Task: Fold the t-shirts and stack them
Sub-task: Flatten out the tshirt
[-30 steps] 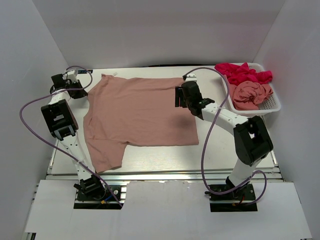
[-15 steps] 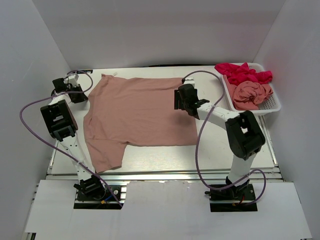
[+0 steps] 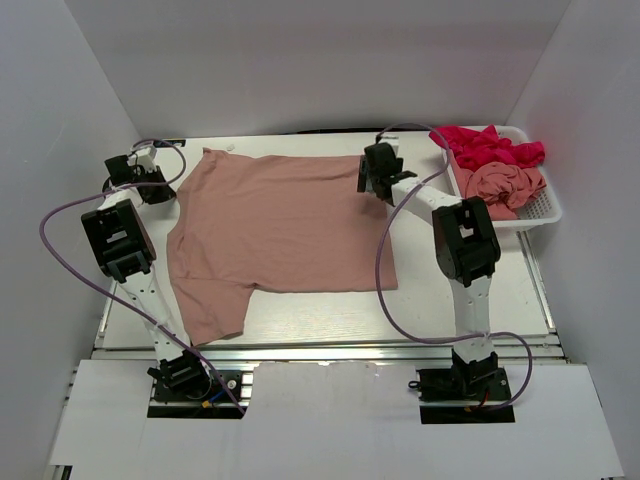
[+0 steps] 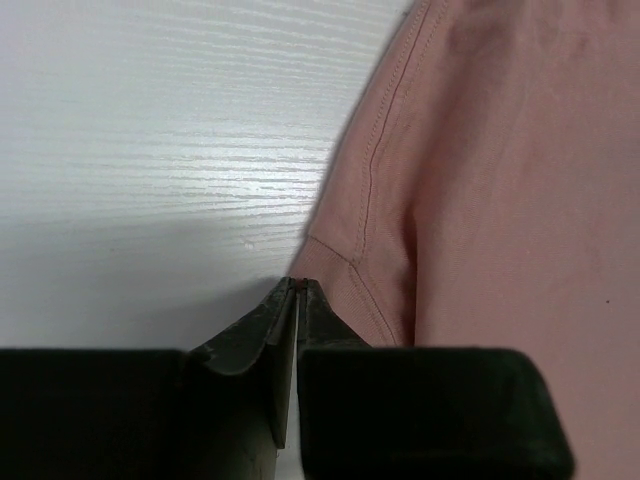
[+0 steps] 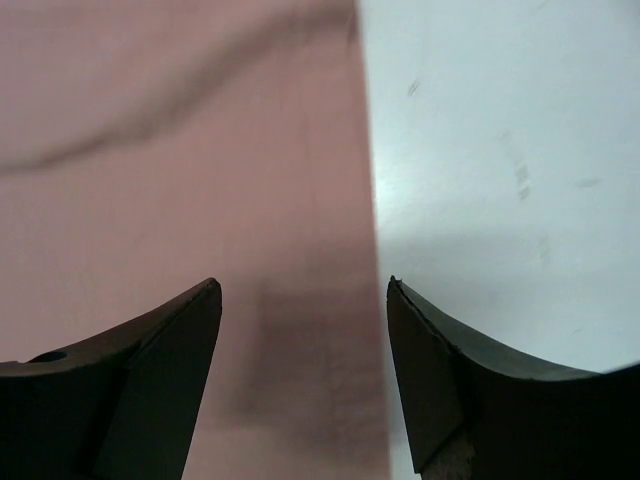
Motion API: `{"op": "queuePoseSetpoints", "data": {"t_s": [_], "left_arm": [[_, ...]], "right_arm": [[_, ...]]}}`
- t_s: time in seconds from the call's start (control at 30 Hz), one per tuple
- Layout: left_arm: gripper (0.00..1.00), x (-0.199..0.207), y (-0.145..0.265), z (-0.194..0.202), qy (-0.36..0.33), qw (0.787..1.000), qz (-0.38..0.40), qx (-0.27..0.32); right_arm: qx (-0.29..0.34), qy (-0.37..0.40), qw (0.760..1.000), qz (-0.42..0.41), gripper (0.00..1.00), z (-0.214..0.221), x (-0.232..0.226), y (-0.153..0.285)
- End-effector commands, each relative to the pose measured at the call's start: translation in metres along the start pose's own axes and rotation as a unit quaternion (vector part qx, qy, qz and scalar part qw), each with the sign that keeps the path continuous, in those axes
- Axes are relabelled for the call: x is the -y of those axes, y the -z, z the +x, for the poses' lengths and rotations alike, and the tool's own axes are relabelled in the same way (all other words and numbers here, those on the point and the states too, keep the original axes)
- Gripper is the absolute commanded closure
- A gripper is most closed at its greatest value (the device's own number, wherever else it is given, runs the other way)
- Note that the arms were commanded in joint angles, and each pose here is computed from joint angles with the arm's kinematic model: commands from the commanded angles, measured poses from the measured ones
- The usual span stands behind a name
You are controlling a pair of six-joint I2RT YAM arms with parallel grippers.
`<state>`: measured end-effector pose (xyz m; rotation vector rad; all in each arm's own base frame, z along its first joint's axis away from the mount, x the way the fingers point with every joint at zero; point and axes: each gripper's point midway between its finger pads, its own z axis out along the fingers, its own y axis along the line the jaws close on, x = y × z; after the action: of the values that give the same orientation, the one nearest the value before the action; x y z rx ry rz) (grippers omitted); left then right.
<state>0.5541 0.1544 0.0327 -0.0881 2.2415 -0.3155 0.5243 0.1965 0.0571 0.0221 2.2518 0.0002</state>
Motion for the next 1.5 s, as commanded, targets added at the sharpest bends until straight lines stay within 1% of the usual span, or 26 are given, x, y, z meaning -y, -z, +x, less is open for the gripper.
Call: {"op": "queuePoseSetpoints", "data": {"t_s": [0.0,0.1,0.2,0.23,0.3,0.33,0.37,0.43,0.53,0.6,0.67,0.7,0.77,0.8,0.83,0.9,0.97,1.0,1.03,1.1,1.13,1.27,1.37,1.47], "left_arm": [[0.83,0.013,0.015,-0.031,-0.018,0.999,0.015,0.037],[0.83,0.014,0.014,-0.032,-0.015,0.999,0.016,0.043],[0.79,0.017,0.014,-0.035,-0.016,0.998,0.024,0.047],[0.7,0.018,0.014,-0.035,-0.014,0.998,0.026,0.046],[0.47,0.019,0.016,-0.035,-0.015,0.998,0.028,0.048],[0.32,0.02,0.017,-0.038,-0.017,0.998,0.029,0.051],[0.29,0.022,0.018,-0.038,-0.017,0.998,0.034,0.052],[0.26,0.025,0.018,-0.036,-0.014,0.998,0.041,0.05],[0.26,0.027,0.014,-0.034,-0.003,0.997,0.053,0.049],[0.28,0.028,0.012,-0.033,0.004,0.997,0.056,0.048],[0.32,0.029,0.008,-0.031,0.01,0.997,0.06,0.047],[0.36,0.029,0.008,-0.031,0.01,0.997,0.061,0.048],[0.39,0.03,0.005,-0.029,0.012,0.997,0.063,0.045],[0.4,0.03,0.003,-0.026,0.012,0.997,0.064,0.042],[0.41,0.033,0.001,-0.025,0.012,0.997,0.066,0.039],[0.43,0.032,-0.002,-0.023,0.01,0.997,0.066,0.037],[0.44,0.033,-0.003,-0.022,0.009,0.997,0.068,0.035],[0.45,0.033,-0.005,-0.019,0.01,0.997,0.068,0.032],[0.46,0.033,-0.006,-0.017,0.01,0.997,0.068,0.03],[0.48,0.031,-0.008,-0.014,0.011,0.997,0.068,0.026],[0.5,0.032,-0.009,-0.013,0.011,0.997,0.07,0.025],[0.52,0.031,-0.01,-0.012,0.011,0.997,0.07,0.023],[0.54,0.031,-0.011,-0.012,0.009,0.997,0.069,0.022],[0.55,0.03,-0.01,-0.013,0.008,0.997,0.067,0.022]], "right_arm": [[0.048,-0.022,0.999,0.002,0.28,-0.055,0.012,0.004],[0.064,-0.021,0.998,0.004,0.28,-0.07,0.019,0.001],[0.061,-0.009,0.998,0.009,0.28,-0.07,0.022,-0.008],[0.063,-0.005,0.998,0.01,0.28,-0.075,0.021,-0.011],[0.06,-0.001,0.998,0.011,0.29,-0.074,0.021,-0.013],[0.06,0.001,0.998,0.011,0.29,-0.073,0.022,-0.013],[0.06,0.001,0.998,0.011,0.29,-0.072,0.022,-0.014],[0.062,0.001,0.998,0.01,0.29,-0.072,0.022,-0.013],[0.062,0.005,0.998,0.014,0.28,-0.067,0.026,-0.015],[0.063,0.008,0.998,0.015,0.29,-0.068,0.026,-0.016],[0.065,0.009,0.998,0.018,0.29,-0.071,0.03,-0.018],[0.067,0.007,0.998,0.015,0.28,-0.073,0.03,-0.019],[0.057,0.001,0.998,0.01,0.28,-0.07,0.036,-0.03],[0.061,-0.008,0.998,-0.012,0.28,-0.079,0.032,-0.033],[0.041,-0.019,0.999,-0.014,0.28,-0.069,0.04,-0.045],[0.034,-0.031,0.999,-0.028,0.28,-0.072,0.041,-0.058],[0.026,-0.03,0.999,-0.029,0.28,-0.07,0.047,-0.067],[0.016,-0.026,0.999,-0.026,0.28,-0.061,0.048,-0.076],[0.024,-0.024,0.999,-0.026,0.28,-0.07,0.051,-0.078],[0.009,-0.02,0.999,-0.038,0.29,-0.058,0.048,-0.089],[0.009,-0.024,0.999,-0.041,0.29,-0.06,0.05,-0.091],[-0.009,-0.045,0.996,-0.077,0.32,-0.046,0.041,-0.096],[-0.007,-0.047,0.994,-0.102,0.33,-0.046,0.033,-0.092],[0.013,-0.048,0.991,-0.123,0.33,-0.059,0.027,-0.086]]}}
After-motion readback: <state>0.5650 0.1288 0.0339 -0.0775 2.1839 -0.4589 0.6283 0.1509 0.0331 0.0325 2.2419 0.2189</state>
